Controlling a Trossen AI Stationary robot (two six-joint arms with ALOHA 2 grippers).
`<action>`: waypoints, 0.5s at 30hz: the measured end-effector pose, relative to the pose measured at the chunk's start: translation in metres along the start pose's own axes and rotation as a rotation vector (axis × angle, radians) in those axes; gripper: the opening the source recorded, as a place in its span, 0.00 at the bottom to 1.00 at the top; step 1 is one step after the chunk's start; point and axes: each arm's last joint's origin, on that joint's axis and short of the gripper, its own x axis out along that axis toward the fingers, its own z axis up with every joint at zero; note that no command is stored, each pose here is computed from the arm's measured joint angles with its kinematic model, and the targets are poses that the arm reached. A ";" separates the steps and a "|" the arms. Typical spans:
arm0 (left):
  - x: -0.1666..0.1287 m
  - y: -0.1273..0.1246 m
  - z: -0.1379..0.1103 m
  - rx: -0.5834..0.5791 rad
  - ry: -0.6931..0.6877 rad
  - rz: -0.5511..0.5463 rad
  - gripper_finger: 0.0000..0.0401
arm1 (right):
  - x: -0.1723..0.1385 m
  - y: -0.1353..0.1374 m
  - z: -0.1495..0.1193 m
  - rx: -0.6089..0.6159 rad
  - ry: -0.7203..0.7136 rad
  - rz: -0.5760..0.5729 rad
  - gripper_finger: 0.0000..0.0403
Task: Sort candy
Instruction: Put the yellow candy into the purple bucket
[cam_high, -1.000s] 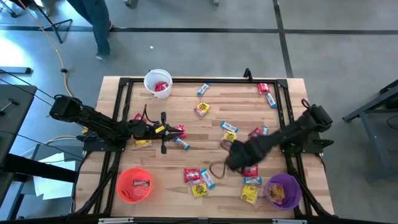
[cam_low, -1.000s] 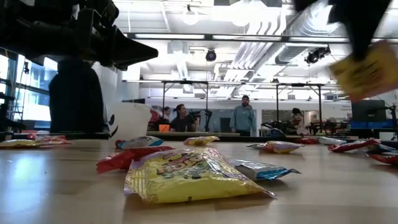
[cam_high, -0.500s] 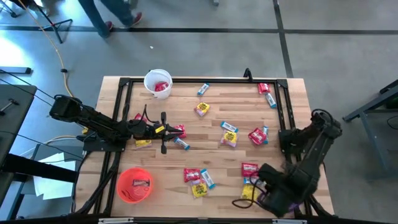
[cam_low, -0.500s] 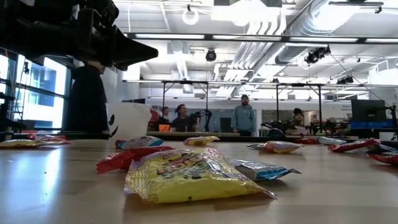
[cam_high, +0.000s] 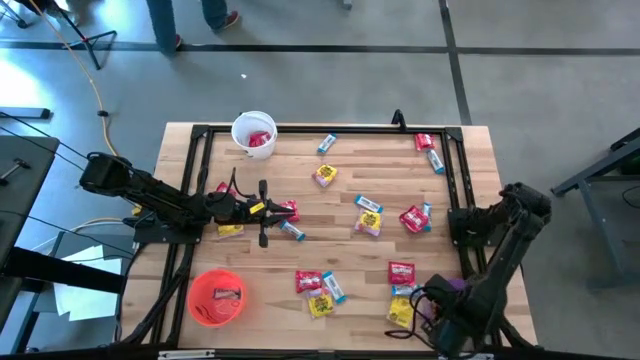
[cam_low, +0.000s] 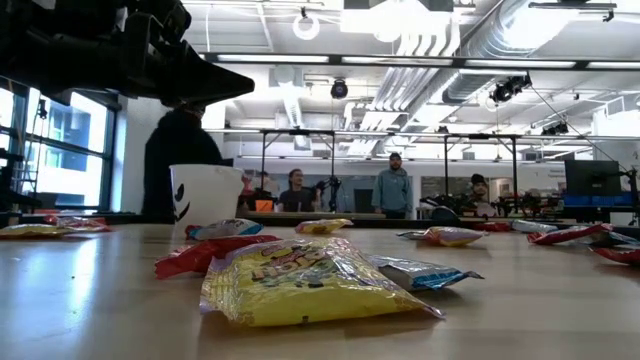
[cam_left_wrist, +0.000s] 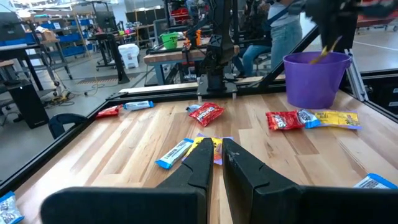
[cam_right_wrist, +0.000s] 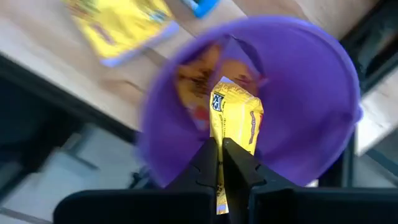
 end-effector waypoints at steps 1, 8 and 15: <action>0.000 0.000 0.000 0.000 -0.001 0.000 0.05 | 0.005 -0.001 0.002 -0.008 0.019 -0.026 0.00; 0.000 0.000 0.000 0.000 0.000 0.000 0.05 | 0.021 -0.004 0.019 -0.013 0.078 -0.100 0.05; 0.000 0.000 0.000 0.012 0.000 0.000 0.05 | 0.008 0.001 0.026 -0.002 0.098 -0.064 0.25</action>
